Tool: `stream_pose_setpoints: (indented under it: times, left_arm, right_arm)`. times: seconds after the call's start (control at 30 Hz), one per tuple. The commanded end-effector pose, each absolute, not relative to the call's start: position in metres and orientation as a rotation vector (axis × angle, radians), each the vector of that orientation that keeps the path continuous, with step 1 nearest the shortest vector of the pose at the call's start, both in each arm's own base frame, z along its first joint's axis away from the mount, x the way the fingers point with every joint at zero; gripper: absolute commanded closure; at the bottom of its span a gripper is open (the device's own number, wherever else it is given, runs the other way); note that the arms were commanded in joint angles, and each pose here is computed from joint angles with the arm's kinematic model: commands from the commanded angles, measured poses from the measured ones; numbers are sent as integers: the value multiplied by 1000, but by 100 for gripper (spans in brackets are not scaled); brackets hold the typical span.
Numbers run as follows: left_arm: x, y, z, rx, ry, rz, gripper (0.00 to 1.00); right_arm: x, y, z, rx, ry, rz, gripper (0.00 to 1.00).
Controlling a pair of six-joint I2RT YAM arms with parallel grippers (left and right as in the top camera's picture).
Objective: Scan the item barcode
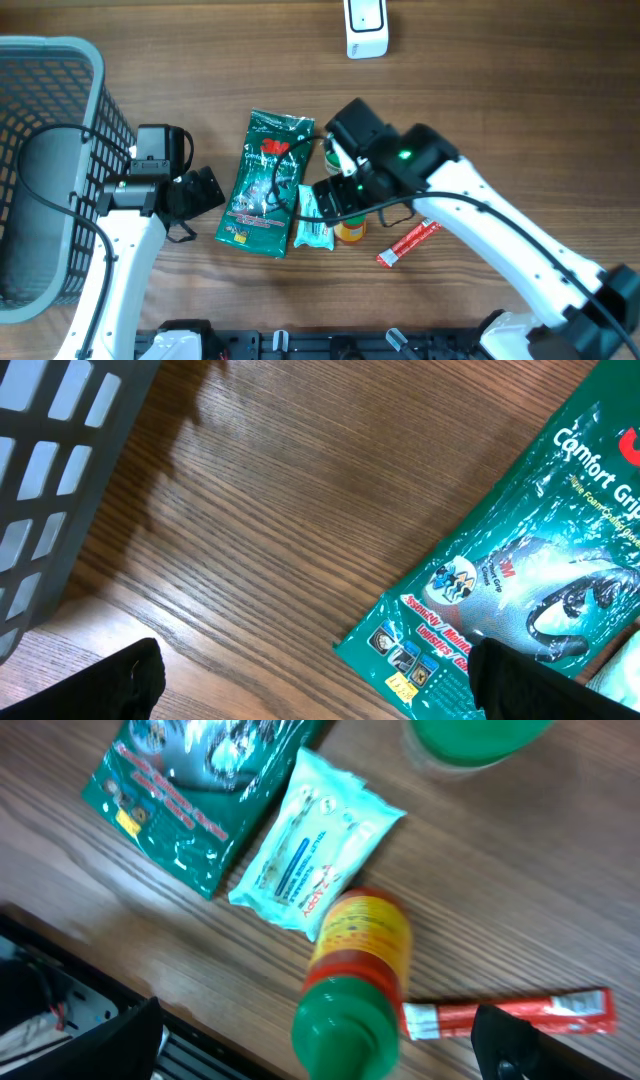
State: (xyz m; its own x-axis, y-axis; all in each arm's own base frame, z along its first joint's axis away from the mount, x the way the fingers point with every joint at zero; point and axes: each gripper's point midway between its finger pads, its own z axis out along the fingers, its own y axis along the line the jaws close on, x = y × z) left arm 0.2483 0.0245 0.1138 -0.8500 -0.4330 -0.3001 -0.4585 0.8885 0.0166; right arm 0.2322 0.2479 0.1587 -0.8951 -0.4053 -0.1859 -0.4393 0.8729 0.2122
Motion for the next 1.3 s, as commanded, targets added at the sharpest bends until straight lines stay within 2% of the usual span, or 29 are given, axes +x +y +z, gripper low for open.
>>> stream_pose_setpoints:
  times: [0.0, 0.17, 0.5, 0.63, 0.77, 0.87, 1.17, 1.27]
  left_arm:
    - [247, 25, 114, -649, 2771, 124, 0]
    - [247, 25, 114, -648, 2771, 124, 0]
    - [247, 25, 114, -648, 2771, 124, 0]
    - [247, 25, 114, -648, 2771, 124, 0]
    - [247, 25, 114, -648, 2771, 124, 0]
    - [247, 25, 114, -648, 2771, 124, 0]
    - [247, 25, 114, -648, 2771, 124, 0]
    - [247, 25, 114, -648, 2771, 124, 0]
  right_arm:
    - [226, 255, 129, -654, 2995, 325, 7]
    - [227, 237, 105, -587, 3082, 129, 20]
    - [218, 229, 85, -556, 3126, 93, 32]
    - [222, 233, 85, -546, 3106, 114, 50]
    - [224, 231, 86, -431, 3119, 113, 62]
    - [235, 218, 91, -205, 3139, 96, 69]
    - [295, 129, 102, 749, 2974, -2, 68]
    - [298, 119, 102, 901, 2930, -7, 65]
